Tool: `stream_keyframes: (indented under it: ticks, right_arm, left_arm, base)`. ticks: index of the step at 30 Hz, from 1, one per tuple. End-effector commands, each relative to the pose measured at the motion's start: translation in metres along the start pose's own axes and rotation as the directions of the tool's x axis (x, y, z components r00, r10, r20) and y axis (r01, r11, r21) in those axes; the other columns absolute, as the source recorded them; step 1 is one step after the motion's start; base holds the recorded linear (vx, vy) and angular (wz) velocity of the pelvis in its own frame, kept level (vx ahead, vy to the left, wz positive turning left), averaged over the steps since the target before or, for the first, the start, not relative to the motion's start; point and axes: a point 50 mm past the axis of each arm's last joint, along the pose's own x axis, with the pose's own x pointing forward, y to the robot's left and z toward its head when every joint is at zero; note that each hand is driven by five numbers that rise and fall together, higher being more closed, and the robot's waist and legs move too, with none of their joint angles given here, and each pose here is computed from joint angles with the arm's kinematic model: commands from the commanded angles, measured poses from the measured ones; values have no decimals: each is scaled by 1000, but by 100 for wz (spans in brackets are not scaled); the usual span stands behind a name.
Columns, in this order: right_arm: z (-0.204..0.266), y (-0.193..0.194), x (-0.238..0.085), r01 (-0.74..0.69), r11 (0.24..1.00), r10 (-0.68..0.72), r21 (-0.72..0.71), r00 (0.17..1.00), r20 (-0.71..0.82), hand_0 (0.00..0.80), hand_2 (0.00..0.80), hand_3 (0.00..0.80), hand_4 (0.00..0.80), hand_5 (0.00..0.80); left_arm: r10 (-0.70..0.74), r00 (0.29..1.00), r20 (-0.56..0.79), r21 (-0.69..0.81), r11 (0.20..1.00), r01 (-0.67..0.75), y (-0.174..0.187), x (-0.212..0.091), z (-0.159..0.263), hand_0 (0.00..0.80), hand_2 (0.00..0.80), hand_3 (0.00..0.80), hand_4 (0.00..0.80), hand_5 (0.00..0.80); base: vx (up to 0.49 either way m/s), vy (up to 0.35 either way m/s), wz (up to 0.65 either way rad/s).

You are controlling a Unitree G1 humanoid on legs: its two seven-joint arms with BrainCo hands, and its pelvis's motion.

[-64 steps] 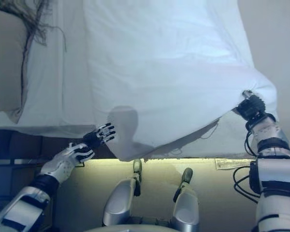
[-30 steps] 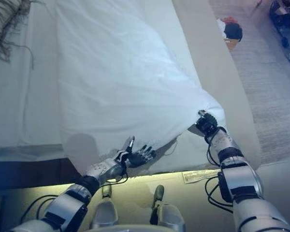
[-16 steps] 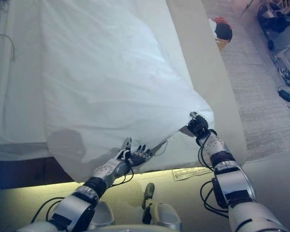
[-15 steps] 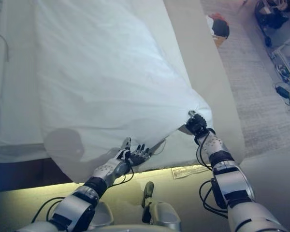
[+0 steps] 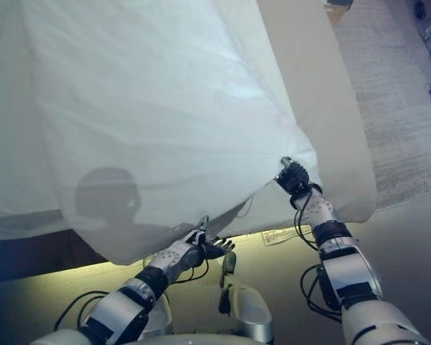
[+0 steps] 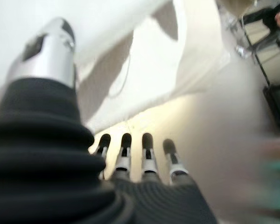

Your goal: Make the bed neatly

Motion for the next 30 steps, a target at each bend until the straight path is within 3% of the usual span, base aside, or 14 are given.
stream_keyframes:
  ticks: [1, 8, 13, 21, 30]
  right_arm:
    - [80, 39, -7, -116, 991, 129, -68, 963, 234, 800, 800, 800, 800, 800]
    - [87, 39, -8, -119, 990, 133, -72, 962, 237, 800, 800, 800, 800, 800]
    - [85, 36, -7, -108, 992, 121, -69, 966, 228, 800, 800, 800, 800, 800]
    - [82, 38, -3, -103, 991, 118, -80, 969, 216, 800, 800, 800, 800, 800]
    - [80, 45, 2, -104, 990, 120, -92, 975, 185, 800, 800, 800, 800, 800]
  left_arm:
    - [22, 985, -172, 19, 1000, -19, 7, 11, -42, 0, 0, 0, 0, 0]
    - [-96, 974, -203, 22, 995, 102, -1, 9, -43, 0, 0, 0, 0, 0]
    - [-267, 946, -186, 53, 958, 281, -37, 4, -51, 0, 0, 0, 0, 0]
    - [-513, 825, -236, 94, 833, 545, -97, -12, -86, 0, 0, 0, 0, 0]
    - [-551, 798, -242, 95, 805, 585, -115, -16, -105, 0, 0, 0, 0, 0]
  base:
    - [-48, 22, -2]
    - [-22, 10, 0]
    - [-1, 16, 0]
    - [6, 56, 1]
    - [30, 43, -3]
